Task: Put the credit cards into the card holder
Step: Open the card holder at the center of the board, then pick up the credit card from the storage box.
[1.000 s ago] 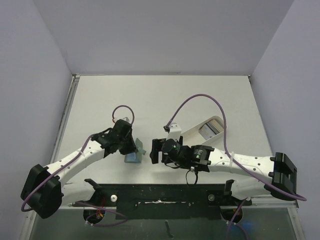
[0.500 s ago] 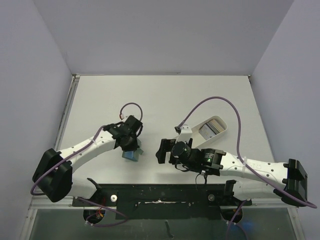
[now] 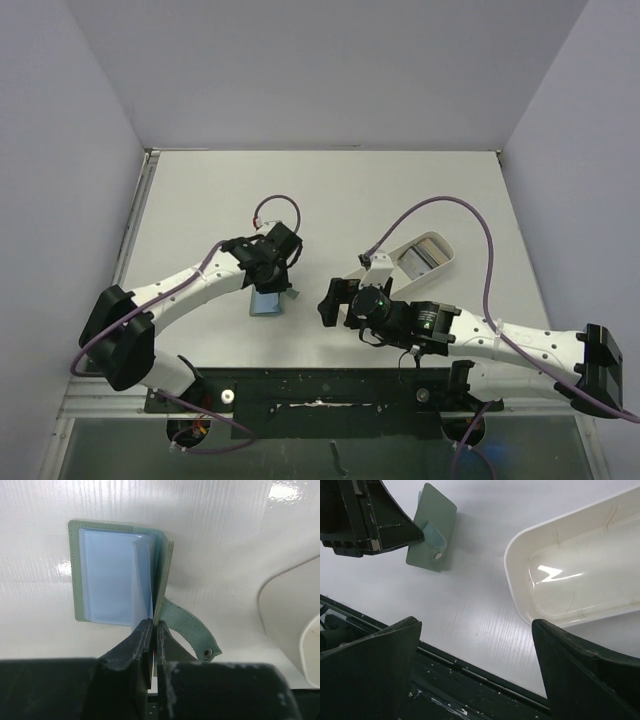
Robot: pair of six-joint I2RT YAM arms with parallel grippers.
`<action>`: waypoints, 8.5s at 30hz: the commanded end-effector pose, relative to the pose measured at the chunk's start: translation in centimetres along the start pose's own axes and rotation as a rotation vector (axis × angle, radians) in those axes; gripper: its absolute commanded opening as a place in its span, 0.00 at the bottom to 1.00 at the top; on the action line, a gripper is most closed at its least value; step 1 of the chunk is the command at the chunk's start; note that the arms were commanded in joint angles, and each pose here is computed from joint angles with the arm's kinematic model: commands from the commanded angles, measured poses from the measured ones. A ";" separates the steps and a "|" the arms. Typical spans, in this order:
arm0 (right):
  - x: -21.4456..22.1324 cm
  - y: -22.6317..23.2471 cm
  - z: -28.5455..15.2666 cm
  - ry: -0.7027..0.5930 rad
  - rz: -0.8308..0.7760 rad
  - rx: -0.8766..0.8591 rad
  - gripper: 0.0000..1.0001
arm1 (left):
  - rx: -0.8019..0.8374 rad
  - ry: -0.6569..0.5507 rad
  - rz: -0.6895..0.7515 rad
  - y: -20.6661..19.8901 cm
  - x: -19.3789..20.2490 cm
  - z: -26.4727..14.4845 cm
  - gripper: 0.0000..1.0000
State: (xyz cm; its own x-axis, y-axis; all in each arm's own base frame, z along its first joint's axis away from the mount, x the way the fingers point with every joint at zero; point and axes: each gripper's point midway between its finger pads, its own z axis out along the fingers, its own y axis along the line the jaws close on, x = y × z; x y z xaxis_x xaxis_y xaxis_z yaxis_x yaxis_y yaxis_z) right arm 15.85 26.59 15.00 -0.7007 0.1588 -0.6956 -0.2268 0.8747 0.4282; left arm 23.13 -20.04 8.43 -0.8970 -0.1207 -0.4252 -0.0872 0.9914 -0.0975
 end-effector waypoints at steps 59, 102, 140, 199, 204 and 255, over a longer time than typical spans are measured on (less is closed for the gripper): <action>-1.4 11.2 16.0 -0.268 -0.411 -0.103 0.02 | 0.346 -0.096 -0.359 6.4 -8.7 -7.7 0.32; -1.3 4.7 14.9 -0.047 -0.237 0.000 0.44 | 0.537 0.096 -0.382 1.9 -4.2 5.6 0.10; -5.4 -2.0 4.8 -0.157 -0.124 0.040 0.98 | 0.377 0.182 -0.197 -0.4 -2.1 9.1 0.28; -7.0 -2.6 0.6 -0.188 -0.071 0.027 0.98 | 0.235 0.043 -0.011 -0.6 -2.3 3.7 0.60; -6.7 -2.5 0.9 -0.176 -0.085 0.030 0.98 | 0.227 0.050 0.014 -1.2 -1.9 4.2 0.64; -13.5 -18.9 0.8 -0.062 -0.170 0.569 0.77 | 0.597 0.095 0.019 -4.8 -1.4 1.3 0.40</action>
State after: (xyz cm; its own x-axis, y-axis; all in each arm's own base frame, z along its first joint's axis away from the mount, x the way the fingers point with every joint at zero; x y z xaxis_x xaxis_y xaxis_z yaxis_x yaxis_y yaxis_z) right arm 29.29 9.72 14.94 -0.6327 0.0416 -0.7733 0.0891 0.9958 -0.0193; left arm 24.68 -23.44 7.16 -0.9451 -0.0888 -0.3145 0.0988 0.8397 -0.5339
